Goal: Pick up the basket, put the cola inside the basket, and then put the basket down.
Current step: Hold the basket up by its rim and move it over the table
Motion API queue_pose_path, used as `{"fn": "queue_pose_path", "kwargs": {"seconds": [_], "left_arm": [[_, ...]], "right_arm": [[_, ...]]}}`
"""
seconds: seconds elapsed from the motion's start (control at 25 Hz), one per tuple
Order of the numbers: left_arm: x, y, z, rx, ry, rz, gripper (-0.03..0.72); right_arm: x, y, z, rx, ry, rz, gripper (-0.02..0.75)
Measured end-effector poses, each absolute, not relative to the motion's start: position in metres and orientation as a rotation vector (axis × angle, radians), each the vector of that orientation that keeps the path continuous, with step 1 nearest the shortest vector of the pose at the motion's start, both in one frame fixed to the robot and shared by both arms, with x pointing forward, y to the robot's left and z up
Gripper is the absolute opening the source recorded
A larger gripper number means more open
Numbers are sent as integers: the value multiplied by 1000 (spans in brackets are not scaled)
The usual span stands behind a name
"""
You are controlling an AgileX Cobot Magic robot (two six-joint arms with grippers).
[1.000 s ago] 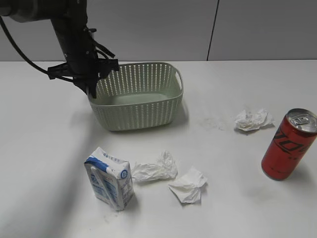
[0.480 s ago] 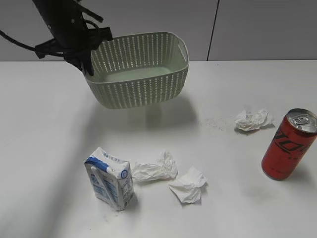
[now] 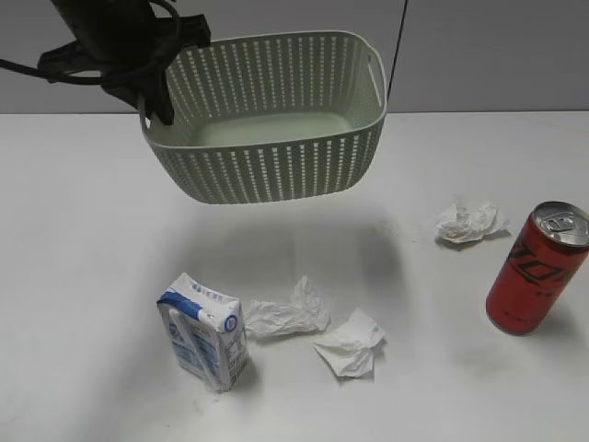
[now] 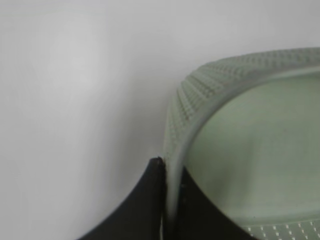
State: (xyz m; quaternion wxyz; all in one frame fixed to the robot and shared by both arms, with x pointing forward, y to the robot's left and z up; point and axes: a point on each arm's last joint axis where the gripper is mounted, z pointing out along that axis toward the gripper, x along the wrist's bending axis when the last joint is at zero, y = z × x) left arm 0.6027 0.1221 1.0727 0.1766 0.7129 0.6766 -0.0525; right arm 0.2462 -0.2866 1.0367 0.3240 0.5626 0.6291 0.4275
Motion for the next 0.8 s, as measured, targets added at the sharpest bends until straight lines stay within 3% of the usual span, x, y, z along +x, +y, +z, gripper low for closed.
{"fn": "queue_pose_path", "kwargs": {"seconds": [0.2, 0.4, 0.56, 0.8], "left_arm": [[581, 114, 1090, 2054, 1851, -128, 0], [565, 94, 1096, 2103, 1788, -118, 0], [552, 83, 1076, 2172, 1795, -173, 0], [529, 81, 1057, 2191, 1847, -351, 0]], "right_arm": [[255, -286, 1044, 1561, 1666, 1108, 514], [285, -282, 1078, 1685, 1765, 1054, 552], [322, -278, 1102, 1797, 1855, 978, 603], [383, -274, 1116, 1893, 1962, 860, 609]]}}
